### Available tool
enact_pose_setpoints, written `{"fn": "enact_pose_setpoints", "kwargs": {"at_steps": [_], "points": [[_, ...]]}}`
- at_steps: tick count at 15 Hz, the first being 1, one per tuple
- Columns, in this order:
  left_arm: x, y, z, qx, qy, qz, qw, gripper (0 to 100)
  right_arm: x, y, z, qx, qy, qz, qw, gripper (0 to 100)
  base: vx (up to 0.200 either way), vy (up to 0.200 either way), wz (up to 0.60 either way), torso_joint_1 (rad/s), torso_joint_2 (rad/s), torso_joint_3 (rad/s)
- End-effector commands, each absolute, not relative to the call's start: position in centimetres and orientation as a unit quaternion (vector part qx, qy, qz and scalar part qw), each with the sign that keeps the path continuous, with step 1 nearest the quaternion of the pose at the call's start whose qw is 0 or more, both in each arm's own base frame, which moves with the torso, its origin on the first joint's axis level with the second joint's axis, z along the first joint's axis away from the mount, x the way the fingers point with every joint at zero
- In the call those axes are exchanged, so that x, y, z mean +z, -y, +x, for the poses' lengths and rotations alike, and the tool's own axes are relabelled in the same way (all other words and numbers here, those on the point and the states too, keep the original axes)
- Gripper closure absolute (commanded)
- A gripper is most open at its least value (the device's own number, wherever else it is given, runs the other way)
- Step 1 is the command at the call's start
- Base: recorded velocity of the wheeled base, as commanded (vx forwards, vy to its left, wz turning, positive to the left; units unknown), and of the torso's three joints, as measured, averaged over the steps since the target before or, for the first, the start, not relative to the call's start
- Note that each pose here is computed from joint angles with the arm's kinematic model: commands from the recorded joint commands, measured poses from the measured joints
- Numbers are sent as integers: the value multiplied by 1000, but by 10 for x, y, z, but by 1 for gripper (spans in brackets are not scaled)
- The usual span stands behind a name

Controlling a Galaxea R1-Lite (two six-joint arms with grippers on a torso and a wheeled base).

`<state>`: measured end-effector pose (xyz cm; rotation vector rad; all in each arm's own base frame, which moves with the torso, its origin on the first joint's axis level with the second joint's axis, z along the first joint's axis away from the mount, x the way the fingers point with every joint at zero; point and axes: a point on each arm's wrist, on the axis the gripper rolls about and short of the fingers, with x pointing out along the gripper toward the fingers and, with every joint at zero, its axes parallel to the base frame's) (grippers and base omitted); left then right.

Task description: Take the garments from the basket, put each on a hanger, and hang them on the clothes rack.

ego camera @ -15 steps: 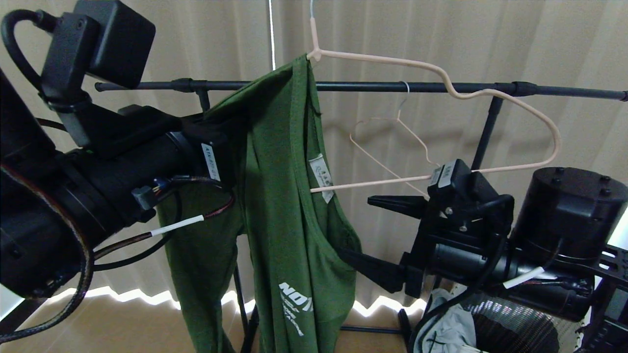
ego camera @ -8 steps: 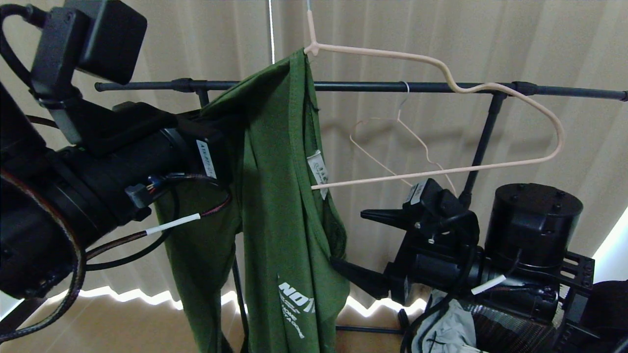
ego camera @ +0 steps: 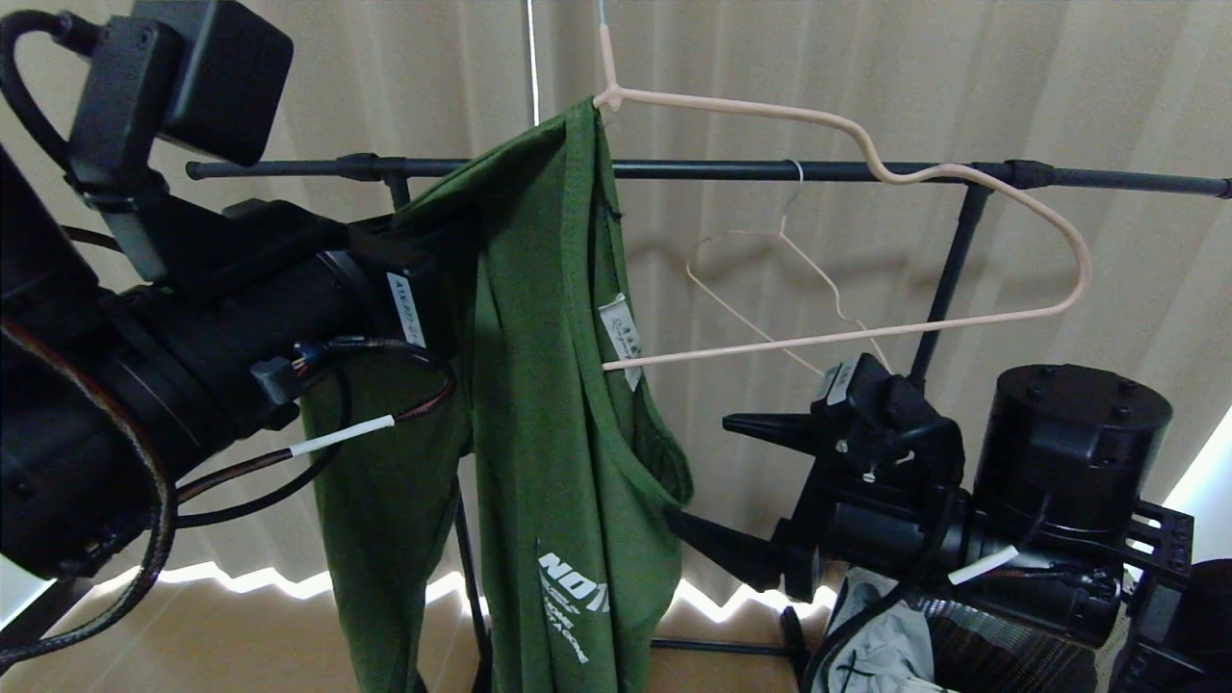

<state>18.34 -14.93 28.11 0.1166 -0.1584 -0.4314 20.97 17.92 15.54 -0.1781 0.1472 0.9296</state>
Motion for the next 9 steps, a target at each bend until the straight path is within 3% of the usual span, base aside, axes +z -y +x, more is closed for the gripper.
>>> {"fn": "enact_pose_setpoints", "kwargs": {"at_steps": [1,9], "points": [[280,150,184,-213,77,58,972,100,160,-173,202,448,-64,-84,888,0,0,0,0,0,0,0],[280,150,182,-217,77,59,971,100,164,-190,228,442,-31,-76,893,0,0,0,0,0,0,0]]}}
